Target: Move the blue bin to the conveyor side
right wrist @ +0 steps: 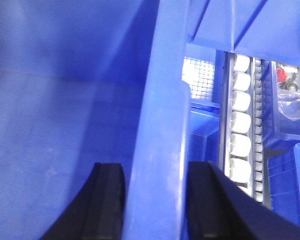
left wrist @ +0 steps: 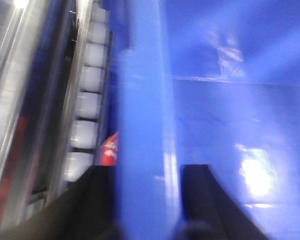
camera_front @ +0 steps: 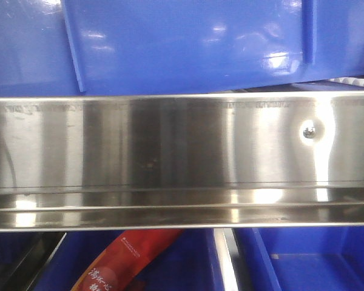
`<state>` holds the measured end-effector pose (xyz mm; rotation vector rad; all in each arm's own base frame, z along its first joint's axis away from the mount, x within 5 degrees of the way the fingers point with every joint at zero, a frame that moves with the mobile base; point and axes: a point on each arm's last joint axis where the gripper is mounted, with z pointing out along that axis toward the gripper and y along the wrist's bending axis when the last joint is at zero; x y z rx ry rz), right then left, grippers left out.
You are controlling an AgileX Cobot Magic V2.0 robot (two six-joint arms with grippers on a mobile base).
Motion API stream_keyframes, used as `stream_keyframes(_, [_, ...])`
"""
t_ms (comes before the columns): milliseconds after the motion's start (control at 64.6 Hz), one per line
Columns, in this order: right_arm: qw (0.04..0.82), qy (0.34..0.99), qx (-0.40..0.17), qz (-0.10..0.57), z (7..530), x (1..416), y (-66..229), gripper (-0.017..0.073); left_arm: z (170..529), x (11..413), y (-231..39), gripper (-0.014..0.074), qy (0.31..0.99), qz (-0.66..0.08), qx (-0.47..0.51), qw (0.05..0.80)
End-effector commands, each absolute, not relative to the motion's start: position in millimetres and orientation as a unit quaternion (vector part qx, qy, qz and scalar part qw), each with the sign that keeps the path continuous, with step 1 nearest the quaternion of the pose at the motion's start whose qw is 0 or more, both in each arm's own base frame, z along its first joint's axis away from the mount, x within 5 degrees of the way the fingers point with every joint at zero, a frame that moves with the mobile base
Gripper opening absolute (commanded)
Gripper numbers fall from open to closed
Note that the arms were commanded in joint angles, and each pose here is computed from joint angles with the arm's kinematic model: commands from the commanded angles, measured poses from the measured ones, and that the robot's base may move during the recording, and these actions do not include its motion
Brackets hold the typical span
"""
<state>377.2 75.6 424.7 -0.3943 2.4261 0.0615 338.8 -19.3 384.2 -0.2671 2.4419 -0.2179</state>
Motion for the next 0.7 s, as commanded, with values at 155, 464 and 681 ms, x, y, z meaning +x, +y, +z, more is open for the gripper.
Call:
stream_keyframes(155, [0.339,0.931,-0.130,0.027,425,379,73,-0.0088,386,339,-22,-0.0008,0.932,-0.091,-0.103,0.335])
stream_keyframes(464, [0.386,0.916,-0.101,0.042,462,352,69,-0.0088,427,331,-19,-0.0019,0.925,-0.074,-0.093,0.360])
stream_keyframes(681, [0.438,0.894,-0.078,0.059,501,317,64,-0.0088,462,316,-18,-0.0019,0.912,-0.076,-0.087,0.393])
